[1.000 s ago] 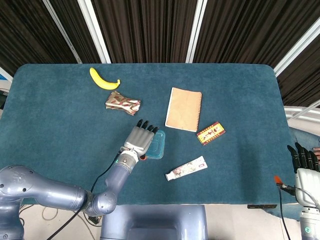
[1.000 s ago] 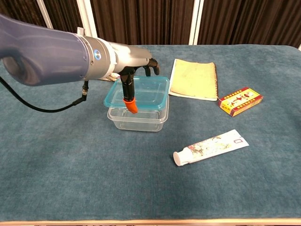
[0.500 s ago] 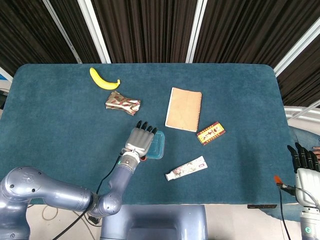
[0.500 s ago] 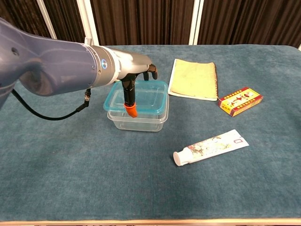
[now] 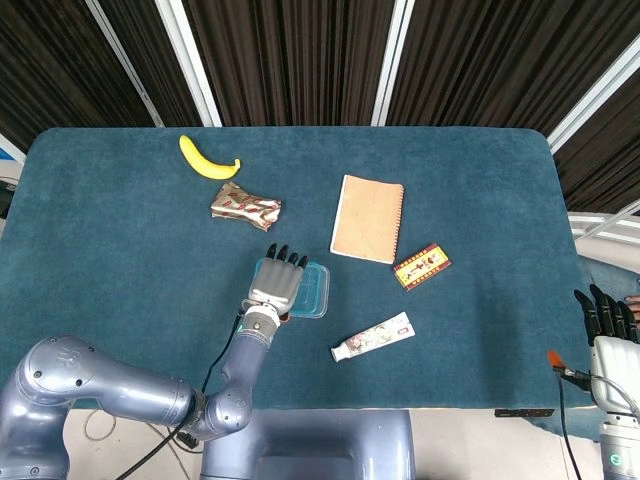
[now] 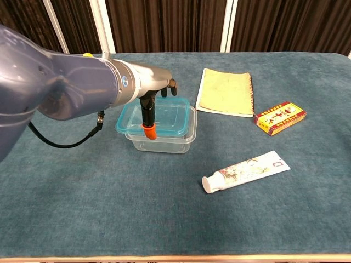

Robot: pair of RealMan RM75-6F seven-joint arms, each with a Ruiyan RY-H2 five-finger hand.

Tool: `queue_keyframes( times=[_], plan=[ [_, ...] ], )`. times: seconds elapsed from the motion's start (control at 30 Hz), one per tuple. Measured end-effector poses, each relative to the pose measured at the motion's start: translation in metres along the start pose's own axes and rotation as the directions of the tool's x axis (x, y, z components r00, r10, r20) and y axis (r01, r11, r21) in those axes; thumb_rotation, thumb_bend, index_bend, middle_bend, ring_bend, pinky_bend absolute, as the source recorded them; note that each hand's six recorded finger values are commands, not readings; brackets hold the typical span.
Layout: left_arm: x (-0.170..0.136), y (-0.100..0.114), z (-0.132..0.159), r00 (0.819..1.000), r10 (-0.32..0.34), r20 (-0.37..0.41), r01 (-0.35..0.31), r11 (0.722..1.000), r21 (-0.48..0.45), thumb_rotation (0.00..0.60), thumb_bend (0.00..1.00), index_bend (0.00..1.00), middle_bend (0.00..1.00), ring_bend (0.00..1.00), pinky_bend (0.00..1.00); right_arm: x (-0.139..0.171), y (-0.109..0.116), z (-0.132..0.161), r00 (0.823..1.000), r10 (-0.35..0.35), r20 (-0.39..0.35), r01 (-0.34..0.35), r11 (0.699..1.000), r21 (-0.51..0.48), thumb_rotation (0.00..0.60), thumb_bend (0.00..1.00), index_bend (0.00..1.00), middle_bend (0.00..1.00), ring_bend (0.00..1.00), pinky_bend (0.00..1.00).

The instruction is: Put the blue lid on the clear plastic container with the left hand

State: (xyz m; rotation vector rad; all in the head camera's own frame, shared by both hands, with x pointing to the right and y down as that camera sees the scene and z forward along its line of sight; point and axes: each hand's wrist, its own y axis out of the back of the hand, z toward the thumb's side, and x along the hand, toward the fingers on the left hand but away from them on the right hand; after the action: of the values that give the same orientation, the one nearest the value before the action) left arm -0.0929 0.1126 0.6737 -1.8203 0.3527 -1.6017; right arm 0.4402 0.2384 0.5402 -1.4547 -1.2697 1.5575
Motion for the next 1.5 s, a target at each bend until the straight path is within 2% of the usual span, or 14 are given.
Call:
queue_keyframes(
  times=[0.47, 1.5],
  plan=[
    [0.003, -0.002, 0.009, 1.000, 0.016, 0.017, -0.016, 1.000, -0.005, 0.600, 0.21, 0.14, 0.26, 0.00, 0.00, 0.000, 0.000, 0.000, 1.000, 0.001, -0.001, -0.001, 1.000, 0.001, 0.600, 0.27, 0.09, 0.01, 0.03, 0.00],
    [0.006, -0.005, 0.015, 1.000, 0.012, 0.004, -0.012, 1.000, 0.011, 0.600, 0.21, 0.14, 0.25, 0.00, 0.00, 0.000, -0.001, 0.000, 1.000, 0.005, 0.002, -0.005, 1.000, -0.003, 0.600, 0.27, 0.09, 0.01, 0.04, 0.00]
  ],
)
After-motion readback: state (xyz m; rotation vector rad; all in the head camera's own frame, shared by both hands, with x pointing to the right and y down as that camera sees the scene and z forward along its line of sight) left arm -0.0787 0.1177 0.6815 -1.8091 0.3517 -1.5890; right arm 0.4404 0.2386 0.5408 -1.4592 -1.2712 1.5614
